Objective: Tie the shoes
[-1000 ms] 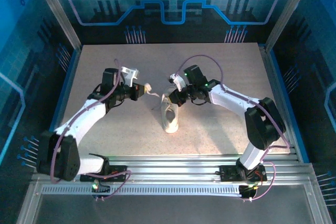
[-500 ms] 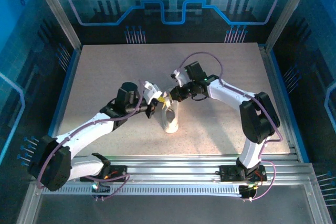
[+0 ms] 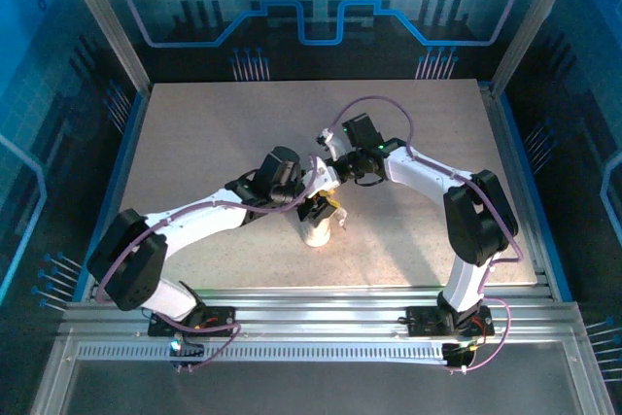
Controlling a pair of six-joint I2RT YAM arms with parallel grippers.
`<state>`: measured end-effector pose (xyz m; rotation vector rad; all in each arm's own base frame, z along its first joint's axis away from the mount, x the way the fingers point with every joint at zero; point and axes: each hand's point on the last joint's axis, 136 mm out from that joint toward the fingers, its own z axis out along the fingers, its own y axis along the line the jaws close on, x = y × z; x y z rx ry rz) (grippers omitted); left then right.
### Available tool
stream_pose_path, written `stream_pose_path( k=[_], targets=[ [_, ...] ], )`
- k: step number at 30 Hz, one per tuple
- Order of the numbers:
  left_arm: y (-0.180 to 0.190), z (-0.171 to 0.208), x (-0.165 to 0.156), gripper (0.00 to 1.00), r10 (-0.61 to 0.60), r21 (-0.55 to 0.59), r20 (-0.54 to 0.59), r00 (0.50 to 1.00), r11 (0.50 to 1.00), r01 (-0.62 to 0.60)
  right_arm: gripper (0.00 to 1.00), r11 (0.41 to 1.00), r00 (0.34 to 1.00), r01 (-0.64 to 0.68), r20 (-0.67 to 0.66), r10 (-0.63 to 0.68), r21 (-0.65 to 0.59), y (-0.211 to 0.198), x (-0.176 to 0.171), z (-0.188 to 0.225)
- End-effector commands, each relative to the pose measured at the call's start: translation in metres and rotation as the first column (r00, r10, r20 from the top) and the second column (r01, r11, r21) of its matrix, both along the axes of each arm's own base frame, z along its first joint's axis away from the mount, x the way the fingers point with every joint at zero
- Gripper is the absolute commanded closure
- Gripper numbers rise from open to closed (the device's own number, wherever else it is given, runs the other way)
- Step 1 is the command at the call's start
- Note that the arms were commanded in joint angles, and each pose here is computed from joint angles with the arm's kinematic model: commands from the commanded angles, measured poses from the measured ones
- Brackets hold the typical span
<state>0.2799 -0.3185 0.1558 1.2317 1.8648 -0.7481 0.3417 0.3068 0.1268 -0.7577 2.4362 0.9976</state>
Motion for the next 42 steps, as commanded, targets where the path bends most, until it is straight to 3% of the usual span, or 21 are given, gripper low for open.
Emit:
stream_pose_path(
  k=[1, 6, 11, 19, 23, 32, 36, 42],
  targets=[
    [0.007, 0.015, -0.002, 0.50, 0.002, 0.023, 0.031, 1.000, 1.000, -0.003, 1.00, 0.999, 0.999, -0.027, 0.032, 0.026, 0.022, 0.001, 0.001, 0.012],
    [0.037, 0.042, 0.010, 0.43, 0.138, -0.054, 0.041, 0.990, 0.989, -0.136, 1.00, 0.998, 0.997, -0.043, 0.059, 0.041, 0.035, 0.002, 0.000, 0.018],
    [0.091, 0.041, 0.042, 0.47, 0.356, -0.162, -0.134, 0.925, 0.913, -0.375, 1.00, 0.997, 0.992, -0.069, 0.104, 0.064, 0.047, 0.006, -0.004, 0.025],
    [0.105, -0.004, 0.064, 0.58, 0.425, -0.120, -0.352, 0.834, 0.863, -0.490, 1.00, 0.995, 0.986, -0.094, 0.138, 0.090, 0.024, 0.008, -0.010, 0.026],
    [0.100, -0.014, 0.067, 0.57, 0.416, -0.120, -0.413, 0.811, 0.857, -0.501, 1.00, 0.995, 0.985, -0.094, 0.146, 0.090, 0.020, 0.008, -0.010, 0.028],
    [0.097, -0.014, 0.061, 0.51, 0.346, -0.197, -0.259, 0.902, 0.895, -0.400, 1.00, 0.994, 0.984, -0.106, 0.145, 0.106, -0.004, 0.011, -0.013, 0.025],
    [0.084, -0.018, 0.048, 0.45, 0.213, -0.221, -0.217, 0.953, 0.940, -0.261, 1.00, 0.993, 0.982, -0.116, 0.146, 0.116, -0.009, 0.011, -0.015, 0.025],
    [0.082, -0.021, 0.053, 0.45, 0.192, -0.204, -0.184, 0.964, 0.952, -0.228, 1.00, 0.991, 0.979, -0.132, 0.153, 0.132, -0.015, 0.010, -0.017, 0.027]
  ],
)
